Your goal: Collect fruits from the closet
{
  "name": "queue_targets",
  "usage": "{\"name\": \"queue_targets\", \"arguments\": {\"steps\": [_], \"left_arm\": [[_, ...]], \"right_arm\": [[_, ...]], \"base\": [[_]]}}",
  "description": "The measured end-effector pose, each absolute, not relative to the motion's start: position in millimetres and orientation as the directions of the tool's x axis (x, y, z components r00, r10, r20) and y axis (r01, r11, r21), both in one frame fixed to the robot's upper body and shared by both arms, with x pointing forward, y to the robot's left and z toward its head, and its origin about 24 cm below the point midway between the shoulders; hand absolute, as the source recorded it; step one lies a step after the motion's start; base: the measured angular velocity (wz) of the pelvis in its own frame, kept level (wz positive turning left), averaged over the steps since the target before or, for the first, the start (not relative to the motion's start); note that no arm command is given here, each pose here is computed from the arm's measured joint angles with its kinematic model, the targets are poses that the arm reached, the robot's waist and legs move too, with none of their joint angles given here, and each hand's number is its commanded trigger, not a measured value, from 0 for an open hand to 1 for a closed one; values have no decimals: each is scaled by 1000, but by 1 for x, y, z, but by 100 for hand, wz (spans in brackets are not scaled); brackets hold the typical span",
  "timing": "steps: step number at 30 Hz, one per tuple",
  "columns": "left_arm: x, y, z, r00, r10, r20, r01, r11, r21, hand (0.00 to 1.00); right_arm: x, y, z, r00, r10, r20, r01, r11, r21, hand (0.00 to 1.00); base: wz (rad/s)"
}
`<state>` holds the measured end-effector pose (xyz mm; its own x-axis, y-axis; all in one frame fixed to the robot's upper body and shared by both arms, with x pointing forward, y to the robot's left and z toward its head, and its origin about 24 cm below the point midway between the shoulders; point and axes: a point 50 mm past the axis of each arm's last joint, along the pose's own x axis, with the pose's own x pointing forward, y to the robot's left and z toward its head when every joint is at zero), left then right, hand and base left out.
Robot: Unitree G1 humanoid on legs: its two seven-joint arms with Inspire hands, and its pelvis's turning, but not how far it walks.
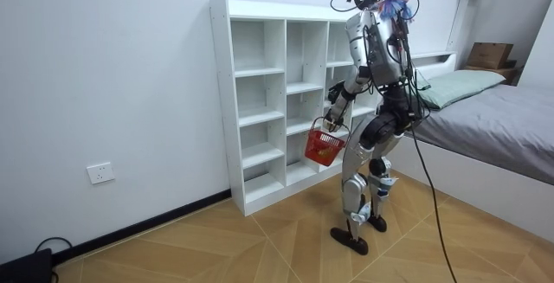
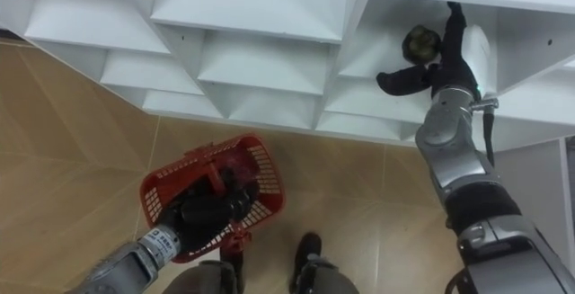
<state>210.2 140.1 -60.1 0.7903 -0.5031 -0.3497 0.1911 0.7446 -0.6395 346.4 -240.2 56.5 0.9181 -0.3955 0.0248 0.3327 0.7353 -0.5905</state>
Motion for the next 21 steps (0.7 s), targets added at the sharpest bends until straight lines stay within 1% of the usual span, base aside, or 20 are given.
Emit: {"name": "queue_targets", "arguments": {"steps": [7, 8, 9, 10, 11, 12, 17, 21], "left_arm": [[210, 140, -60, 794, -503, -342, 176, 729, -662, 100], [210, 140, -59, 794, -503, -342, 177, 729, -661, 100], [210, 141, -59, 794, -503, -341, 179, 730, -660, 100], [211, 141, -59, 794, -504, -340, 181, 730, -659, 100], [211, 141, -58, 794, -504, -339, 182, 730, -658, 100], [211, 141, -58, 795, -504, -338, 183, 730, -658, 100], [211, 142, -57, 795, -504, -339, 187, 734, -653, 100], [213, 139, -55, 790, -516, -331, 203, 730, -653, 100]], "right_arm": [[346, -240, 56, 918, -397, 25, 334, 734, -591, 0], [346, -240, 56, 918, -397, 25, 334, 734, -591, 14], [346, -240, 56, 918, -397, 25, 334, 734, -591, 58], [346, -240, 56, 918, -397, 25, 333, 734, -591, 82], [346, -240, 56, 918, -397, 25, 333, 734, -591, 98], [346, -240, 56, 918, -397, 25, 334, 734, -591, 100], [346, -236, 53, 932, -362, 17, 297, 735, -609, 100], [345, -243, 57, 925, -375, 53, 315, 685, -656, 100]], "base": [[0], [0], [0], [0], [0], [0], [0], [3]]}}
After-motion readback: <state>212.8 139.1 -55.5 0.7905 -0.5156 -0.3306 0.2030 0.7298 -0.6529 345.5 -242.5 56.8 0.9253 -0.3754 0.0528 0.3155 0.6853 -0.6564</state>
